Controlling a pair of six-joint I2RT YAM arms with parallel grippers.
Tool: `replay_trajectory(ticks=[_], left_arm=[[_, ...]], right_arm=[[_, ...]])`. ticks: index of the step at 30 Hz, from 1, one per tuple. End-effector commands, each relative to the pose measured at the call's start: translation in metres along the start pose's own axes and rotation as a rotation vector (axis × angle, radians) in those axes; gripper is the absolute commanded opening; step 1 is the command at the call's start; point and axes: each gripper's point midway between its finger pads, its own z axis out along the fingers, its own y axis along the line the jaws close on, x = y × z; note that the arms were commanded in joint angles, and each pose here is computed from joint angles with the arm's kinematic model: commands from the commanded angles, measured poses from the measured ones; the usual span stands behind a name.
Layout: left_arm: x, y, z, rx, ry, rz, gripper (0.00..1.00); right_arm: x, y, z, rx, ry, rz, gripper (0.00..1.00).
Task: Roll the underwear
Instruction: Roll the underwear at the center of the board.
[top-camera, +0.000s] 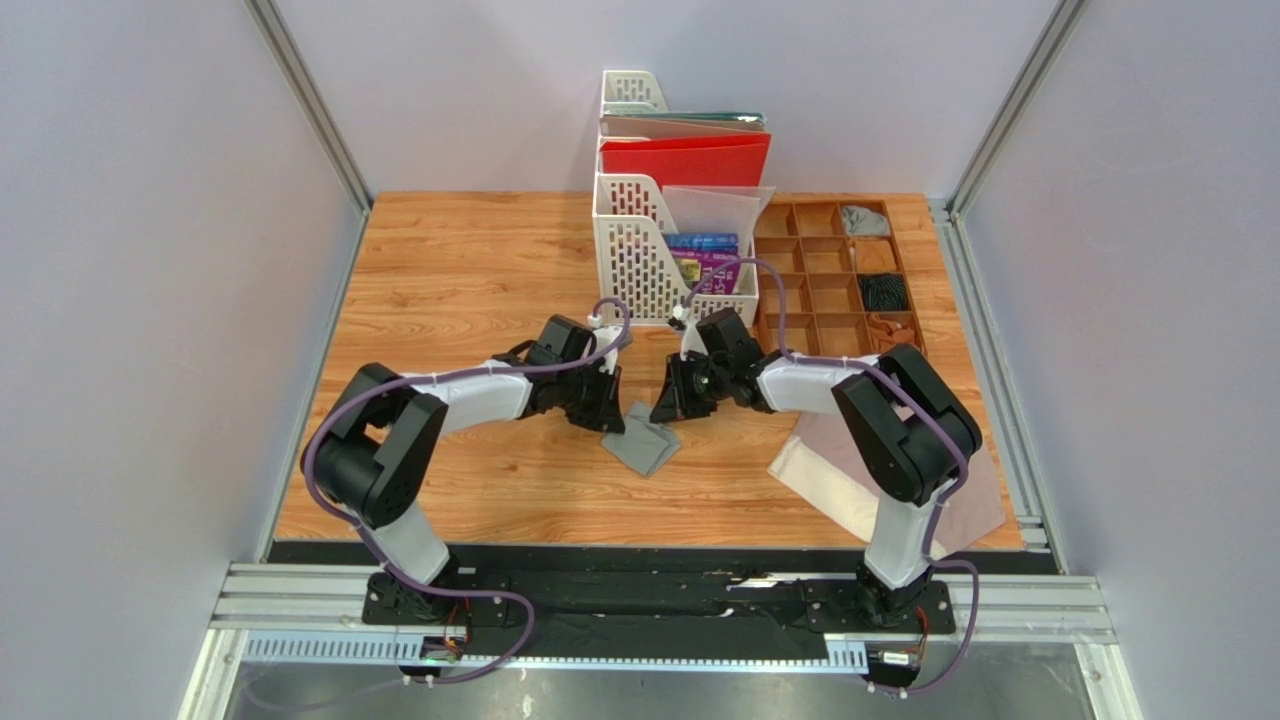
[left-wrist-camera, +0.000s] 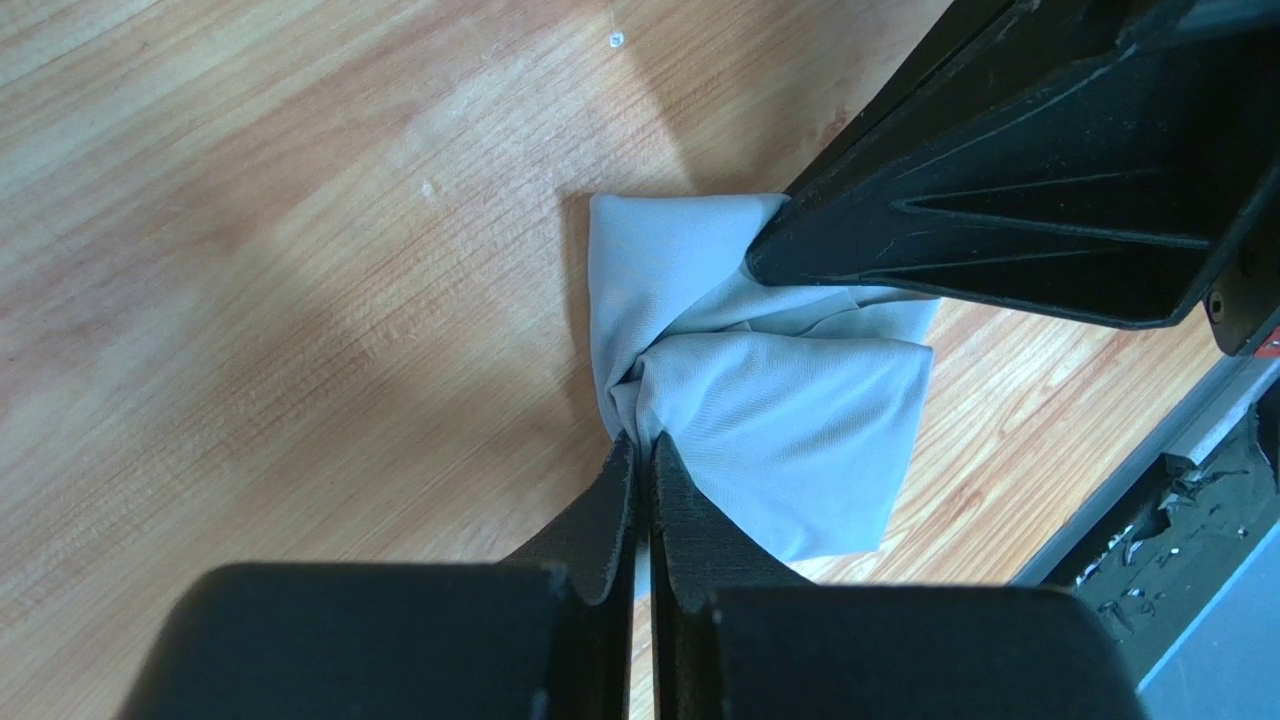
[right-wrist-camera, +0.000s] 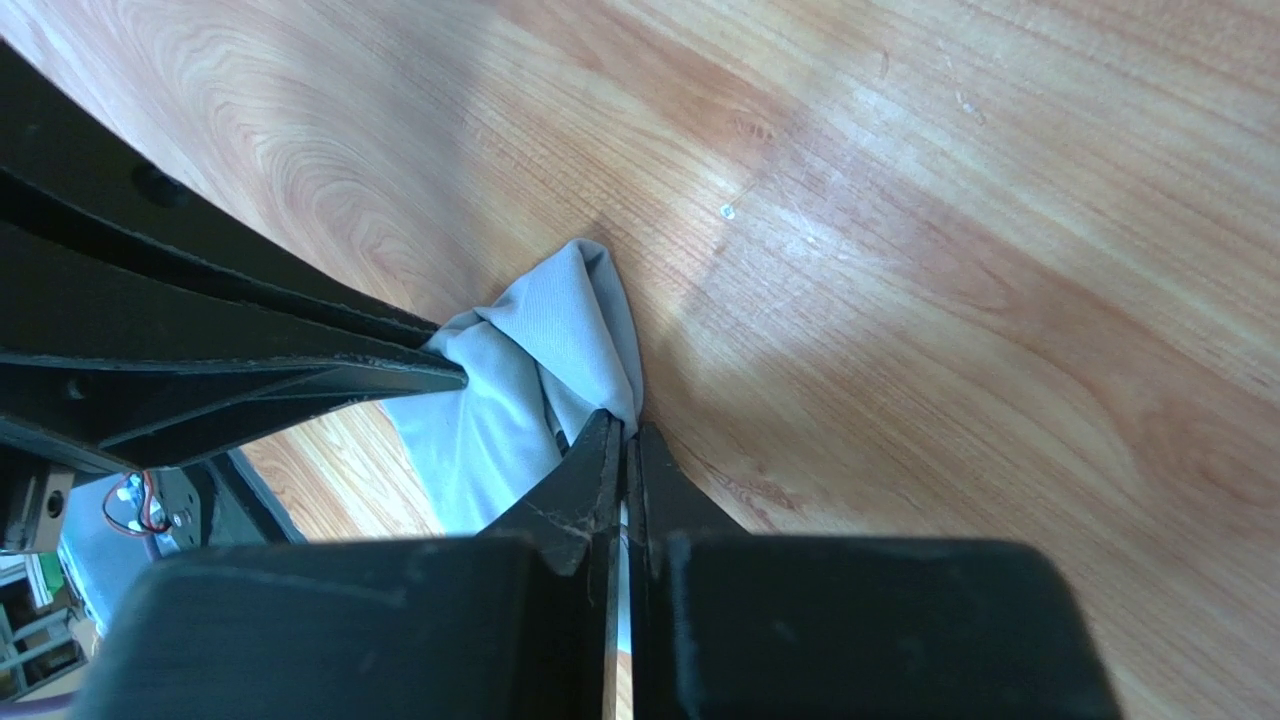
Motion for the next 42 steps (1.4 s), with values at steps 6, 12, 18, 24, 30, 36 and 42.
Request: replay_trajectory(ticks=[6, 12, 18, 24, 30, 36, 42], left_arm=[[-0.003, -0.001, 0.004, -0.020, 0.026, 0.019, 0.00], [-0.001, 0.001, 0.006, -0.032, 0.045, -0.005, 0.00], [-0.001, 0.004, 0.009, -0.048, 0.049, -0.031, 0.00], [-0.002, 0.001, 0.011, -0.034, 0.048, -0.047, 0.00], [0.000, 0.003, 0.012, -0.040, 0.053, -0.043, 0.00], [0.002, 0.002, 0.012, -0.031, 0.057, -0.038, 0.00], [0.001, -0.001, 0.009, -0.014, 0.043, -0.022, 0.00]], right_arm=[[-0.024, 0.032, -0.015, -0.068, -0.115, -0.066, 0.00], [-0.016, 0.039, -0.016, -0.085, -0.104, -0.092, 0.00], [-0.003, 0.043, -0.011, -0.101, -0.055, -0.117, 0.00], [0.004, 0.046, -0.010, -0.108, -0.035, -0.140, 0.06], [0.008, 0.054, -0.018, -0.141, -0.010, -0.176, 0.31], [0.018, 0.050, -0.031, -0.107, 0.021, -0.222, 0.40], [0.010, 0.056, -0.042, -0.105, -0.015, -0.242, 0.43]])
